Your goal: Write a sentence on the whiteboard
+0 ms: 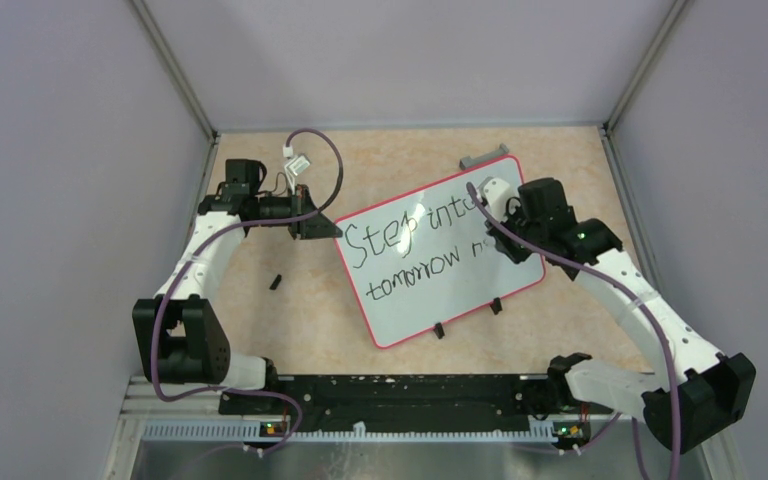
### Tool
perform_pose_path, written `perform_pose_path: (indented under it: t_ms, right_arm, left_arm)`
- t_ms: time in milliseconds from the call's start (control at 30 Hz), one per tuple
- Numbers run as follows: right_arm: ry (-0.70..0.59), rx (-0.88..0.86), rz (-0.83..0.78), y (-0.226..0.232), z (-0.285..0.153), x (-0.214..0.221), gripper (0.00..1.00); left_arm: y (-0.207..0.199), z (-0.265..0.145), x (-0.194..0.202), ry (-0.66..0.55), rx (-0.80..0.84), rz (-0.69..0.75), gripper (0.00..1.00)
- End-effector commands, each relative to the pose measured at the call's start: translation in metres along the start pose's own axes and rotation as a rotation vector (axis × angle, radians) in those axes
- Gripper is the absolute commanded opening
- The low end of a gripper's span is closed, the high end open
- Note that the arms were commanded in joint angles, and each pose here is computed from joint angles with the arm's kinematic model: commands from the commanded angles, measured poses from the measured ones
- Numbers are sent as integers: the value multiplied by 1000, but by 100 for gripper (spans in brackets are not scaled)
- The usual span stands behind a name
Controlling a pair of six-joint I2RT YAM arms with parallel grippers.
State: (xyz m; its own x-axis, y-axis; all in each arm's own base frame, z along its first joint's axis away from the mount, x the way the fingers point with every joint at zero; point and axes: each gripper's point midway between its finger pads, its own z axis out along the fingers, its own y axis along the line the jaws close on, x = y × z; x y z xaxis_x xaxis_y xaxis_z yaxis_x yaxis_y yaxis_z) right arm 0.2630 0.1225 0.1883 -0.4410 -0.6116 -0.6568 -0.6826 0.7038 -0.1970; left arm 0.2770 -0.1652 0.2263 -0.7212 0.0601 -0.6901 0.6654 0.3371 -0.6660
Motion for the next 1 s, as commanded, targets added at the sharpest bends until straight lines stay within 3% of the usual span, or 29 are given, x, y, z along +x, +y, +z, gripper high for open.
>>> perform_pose_path:
  t_ms: [0, 300, 967]
  right_arm:
    - [1, 30, -19, -6, -7, 5, 0]
    - [-23, 132, -16, -25, -9, -5, 0]
    - [-103, 53, 21, -11, -13, -23, 0]
  left_arm:
    - [8, 4, 5, 19, -21, 42, 0]
    - [7, 4, 4, 19, -19, 42, 0]
    - [6, 3, 4, 18, -19, 47, 0]
